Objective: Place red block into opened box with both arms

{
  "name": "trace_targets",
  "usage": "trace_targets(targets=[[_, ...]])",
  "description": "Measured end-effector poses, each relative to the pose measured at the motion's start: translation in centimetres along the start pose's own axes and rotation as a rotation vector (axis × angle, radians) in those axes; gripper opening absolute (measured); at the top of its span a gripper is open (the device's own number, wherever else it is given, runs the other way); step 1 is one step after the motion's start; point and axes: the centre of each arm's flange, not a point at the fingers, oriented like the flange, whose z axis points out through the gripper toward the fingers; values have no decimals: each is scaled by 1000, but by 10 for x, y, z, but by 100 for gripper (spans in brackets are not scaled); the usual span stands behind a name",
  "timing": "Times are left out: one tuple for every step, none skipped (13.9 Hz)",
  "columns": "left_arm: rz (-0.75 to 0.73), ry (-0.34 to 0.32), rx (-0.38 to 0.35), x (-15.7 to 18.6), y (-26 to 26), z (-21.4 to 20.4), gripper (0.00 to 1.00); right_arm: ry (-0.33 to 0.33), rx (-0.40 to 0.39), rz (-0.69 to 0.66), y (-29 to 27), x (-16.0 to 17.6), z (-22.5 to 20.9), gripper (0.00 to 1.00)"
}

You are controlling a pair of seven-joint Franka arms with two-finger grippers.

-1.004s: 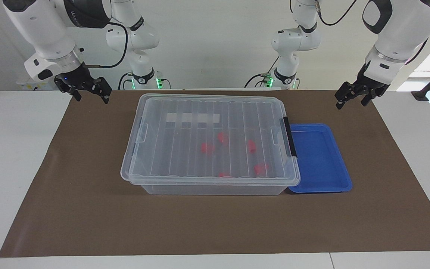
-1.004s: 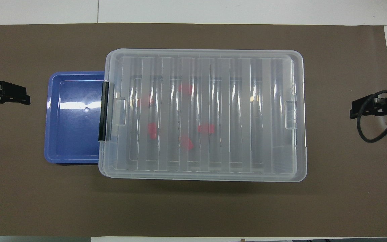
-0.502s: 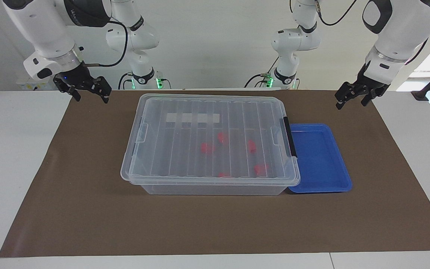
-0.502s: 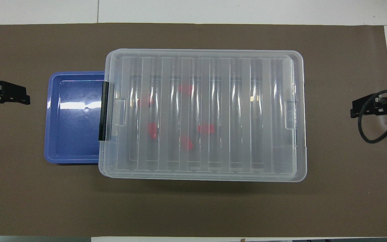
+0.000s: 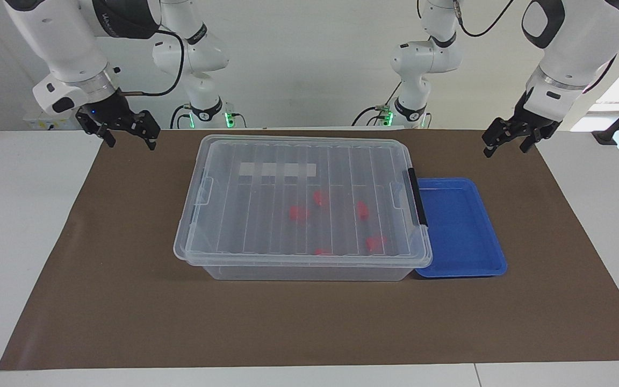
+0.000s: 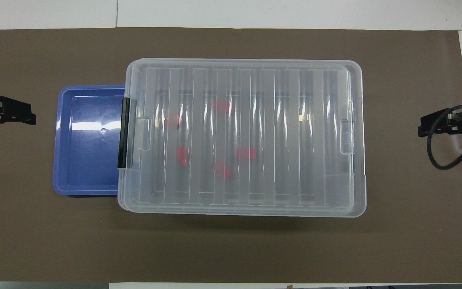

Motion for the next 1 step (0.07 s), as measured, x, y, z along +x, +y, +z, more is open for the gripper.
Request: trace_targets(targets=[[0, 0, 0, 0, 0, 0, 100, 0, 0, 0, 0, 0, 0, 100]])
